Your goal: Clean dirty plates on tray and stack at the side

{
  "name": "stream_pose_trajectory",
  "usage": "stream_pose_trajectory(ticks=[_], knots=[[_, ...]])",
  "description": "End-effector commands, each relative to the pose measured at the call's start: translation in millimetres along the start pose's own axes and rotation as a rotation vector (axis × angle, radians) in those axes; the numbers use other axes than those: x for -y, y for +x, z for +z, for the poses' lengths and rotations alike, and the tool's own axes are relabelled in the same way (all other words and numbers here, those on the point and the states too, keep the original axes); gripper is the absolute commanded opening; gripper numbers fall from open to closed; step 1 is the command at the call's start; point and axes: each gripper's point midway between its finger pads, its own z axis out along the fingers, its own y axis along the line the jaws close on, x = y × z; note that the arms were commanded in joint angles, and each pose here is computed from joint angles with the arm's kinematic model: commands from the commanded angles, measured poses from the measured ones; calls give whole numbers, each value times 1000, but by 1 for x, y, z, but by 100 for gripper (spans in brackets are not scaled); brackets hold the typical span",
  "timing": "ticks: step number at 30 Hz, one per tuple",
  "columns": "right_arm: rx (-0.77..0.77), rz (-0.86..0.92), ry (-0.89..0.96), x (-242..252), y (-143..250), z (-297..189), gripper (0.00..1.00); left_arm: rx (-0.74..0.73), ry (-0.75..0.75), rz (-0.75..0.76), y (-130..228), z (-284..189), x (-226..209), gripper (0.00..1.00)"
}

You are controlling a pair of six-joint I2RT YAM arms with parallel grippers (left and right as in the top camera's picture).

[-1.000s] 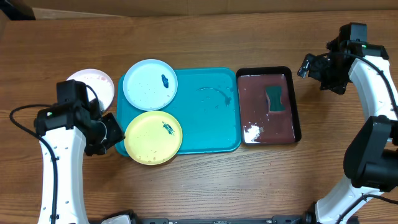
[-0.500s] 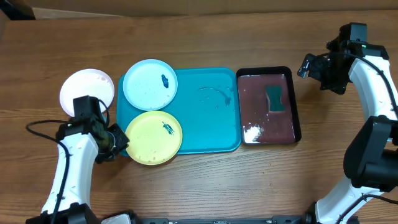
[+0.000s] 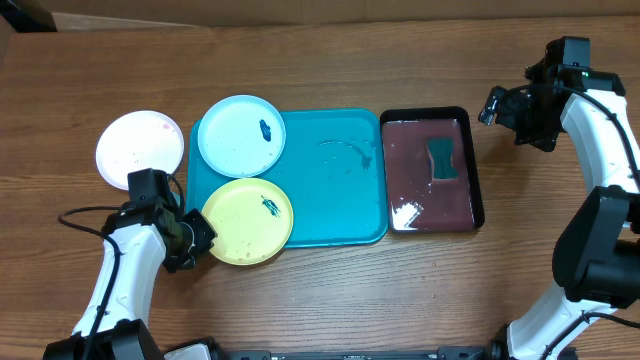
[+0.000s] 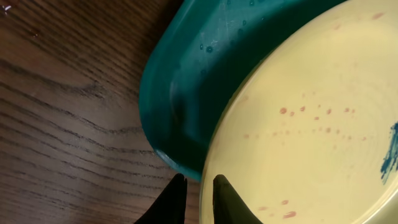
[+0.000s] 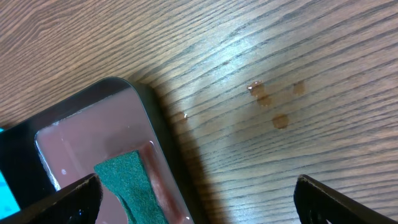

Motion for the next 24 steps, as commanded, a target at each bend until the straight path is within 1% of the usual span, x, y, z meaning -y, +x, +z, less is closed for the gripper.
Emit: stream_pose_trajectory(ticks=[1,4,7,12,14,19,24], knots=[[7,-3,-5,-2,0,-3,100,-24,5,-7,8,7,-2,16],[7,-3,-4,-2,0,-3,100,-33,2,-8,12,10,-4,4],[7,-3,-4,-2,0,-3,100,-53,44,2,15,9,4,4],[7,-3,-4,-2,0,-3,100,-151,250,86,34,1,38,4],[7,-3,-4,-2,0,-3,100,-174,307,102,39,-2,48,4],[7,-3,-5,-2,0,-3,100,-161,338,161,42,-1,67,4],[7,-3,-4,-2,0,-3,100,-119,360,234,49,0,106,4]])
